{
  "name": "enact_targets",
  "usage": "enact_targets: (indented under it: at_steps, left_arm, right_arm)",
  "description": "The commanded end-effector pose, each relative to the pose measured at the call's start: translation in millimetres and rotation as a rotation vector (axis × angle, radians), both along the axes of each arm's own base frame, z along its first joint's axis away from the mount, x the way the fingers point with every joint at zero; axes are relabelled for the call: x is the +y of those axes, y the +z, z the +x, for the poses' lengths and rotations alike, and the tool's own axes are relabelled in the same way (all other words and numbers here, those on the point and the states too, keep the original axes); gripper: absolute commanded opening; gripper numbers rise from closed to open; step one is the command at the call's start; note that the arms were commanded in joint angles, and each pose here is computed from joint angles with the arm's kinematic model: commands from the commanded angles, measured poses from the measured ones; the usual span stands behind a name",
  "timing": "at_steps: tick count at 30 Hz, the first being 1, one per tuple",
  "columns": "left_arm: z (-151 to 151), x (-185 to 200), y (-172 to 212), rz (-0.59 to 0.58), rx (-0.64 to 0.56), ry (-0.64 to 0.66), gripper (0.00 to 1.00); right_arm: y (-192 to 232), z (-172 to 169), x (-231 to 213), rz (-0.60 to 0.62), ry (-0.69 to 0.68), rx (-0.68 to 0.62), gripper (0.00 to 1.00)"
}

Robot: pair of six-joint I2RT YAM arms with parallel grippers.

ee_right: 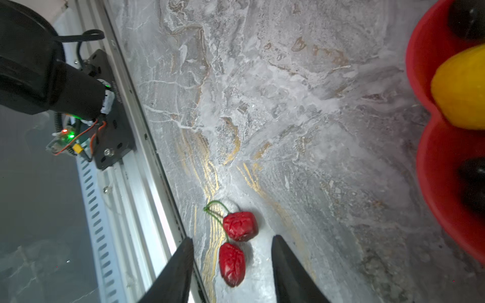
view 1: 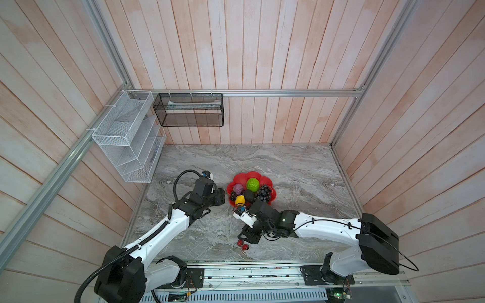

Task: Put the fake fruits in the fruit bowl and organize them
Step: 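Open the left gripper and draw back while the right gripper reaches toward the red cherries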

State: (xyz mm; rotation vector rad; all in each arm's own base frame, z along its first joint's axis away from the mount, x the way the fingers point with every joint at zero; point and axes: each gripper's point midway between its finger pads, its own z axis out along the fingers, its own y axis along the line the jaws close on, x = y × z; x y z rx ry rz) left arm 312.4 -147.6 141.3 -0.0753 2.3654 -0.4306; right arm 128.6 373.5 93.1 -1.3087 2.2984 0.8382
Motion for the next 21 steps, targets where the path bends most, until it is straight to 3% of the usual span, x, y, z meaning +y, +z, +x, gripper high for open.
enact_targets:
  at_steps: [1, 7, 21]
  left_arm:
    - [-4, 14, -5, 0.003, 0.010, 0.070, 0.70]
    - [-4, 42, -3, -0.090, 0.030, 0.138, 0.73]
    - [-3, 52, 9, -0.119, 0.006, 0.160, 0.73]
  right_arm:
    - [-22, -11, 16, -0.101, 0.147, -0.076, 0.52]
    - [-44, -28, 37, -0.141, 0.299, -0.089, 0.54]
    - [-70, -41, 14, -0.234, 0.379, -0.089, 0.57]
